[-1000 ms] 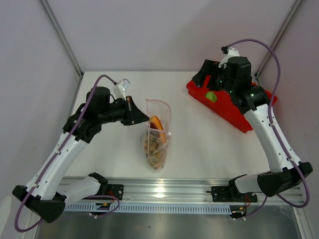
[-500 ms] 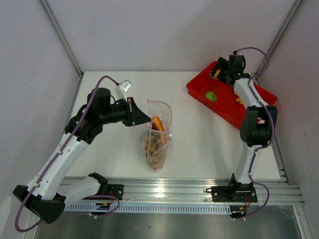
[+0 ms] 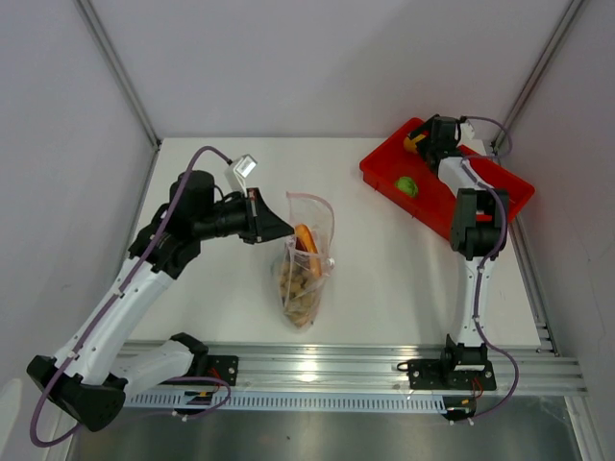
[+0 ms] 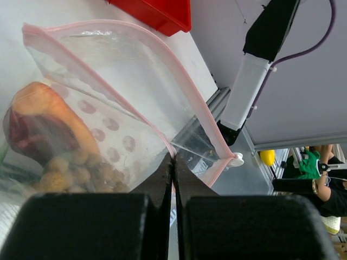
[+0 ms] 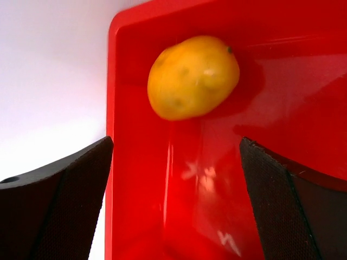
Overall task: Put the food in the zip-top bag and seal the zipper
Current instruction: Pick up the fake fruit from the bin.
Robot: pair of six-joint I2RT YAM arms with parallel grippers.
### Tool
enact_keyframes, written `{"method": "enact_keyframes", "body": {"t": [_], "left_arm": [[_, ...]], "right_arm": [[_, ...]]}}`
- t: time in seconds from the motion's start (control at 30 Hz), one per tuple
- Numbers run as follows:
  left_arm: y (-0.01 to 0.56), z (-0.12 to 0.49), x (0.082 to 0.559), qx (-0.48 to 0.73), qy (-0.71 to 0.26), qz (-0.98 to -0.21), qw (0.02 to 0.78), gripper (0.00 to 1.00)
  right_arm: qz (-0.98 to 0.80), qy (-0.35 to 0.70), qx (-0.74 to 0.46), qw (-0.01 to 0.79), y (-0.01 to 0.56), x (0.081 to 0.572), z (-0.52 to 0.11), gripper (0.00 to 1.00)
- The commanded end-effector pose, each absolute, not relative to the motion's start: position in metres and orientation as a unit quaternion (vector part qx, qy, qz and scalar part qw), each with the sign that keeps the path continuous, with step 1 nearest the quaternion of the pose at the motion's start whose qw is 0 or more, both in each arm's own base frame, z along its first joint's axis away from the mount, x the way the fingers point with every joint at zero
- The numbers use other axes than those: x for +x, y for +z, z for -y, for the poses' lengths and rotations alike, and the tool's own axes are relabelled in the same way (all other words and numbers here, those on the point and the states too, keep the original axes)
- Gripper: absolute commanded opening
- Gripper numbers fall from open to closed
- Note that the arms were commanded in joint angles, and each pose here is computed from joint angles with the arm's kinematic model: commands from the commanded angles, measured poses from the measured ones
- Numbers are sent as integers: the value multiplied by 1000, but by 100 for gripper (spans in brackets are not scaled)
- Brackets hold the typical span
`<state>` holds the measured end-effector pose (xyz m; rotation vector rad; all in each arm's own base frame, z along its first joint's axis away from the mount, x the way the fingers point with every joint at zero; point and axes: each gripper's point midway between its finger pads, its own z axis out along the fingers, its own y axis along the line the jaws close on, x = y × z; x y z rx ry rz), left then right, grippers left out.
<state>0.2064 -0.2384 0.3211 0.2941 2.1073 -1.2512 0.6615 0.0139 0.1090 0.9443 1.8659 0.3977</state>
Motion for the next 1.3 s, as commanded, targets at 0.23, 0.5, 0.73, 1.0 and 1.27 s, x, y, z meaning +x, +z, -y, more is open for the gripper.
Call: {"method": "enact_keyframes", "body": {"t": [0.23,0.5,0.73,1.0,1.27], "left_arm": [[323,244,205,126,-507,-783,337,1],[322,248,205,132,-516,-780,329,1],[320,250,204,133,-520,-780,321,0],[320,250,203,134,-523,-779,318,1],[319,251,204,134,-524,-779,316,1]], "right_arm": [[-640,209,507,539,107,705,8,98],[-607,207,530,555,101,714,14,97],[-612,223,539,534,81,723,10,95],[-610,228,548,525,64,726,4,89],[-615,229,549,517,51,730,3,67]]}}
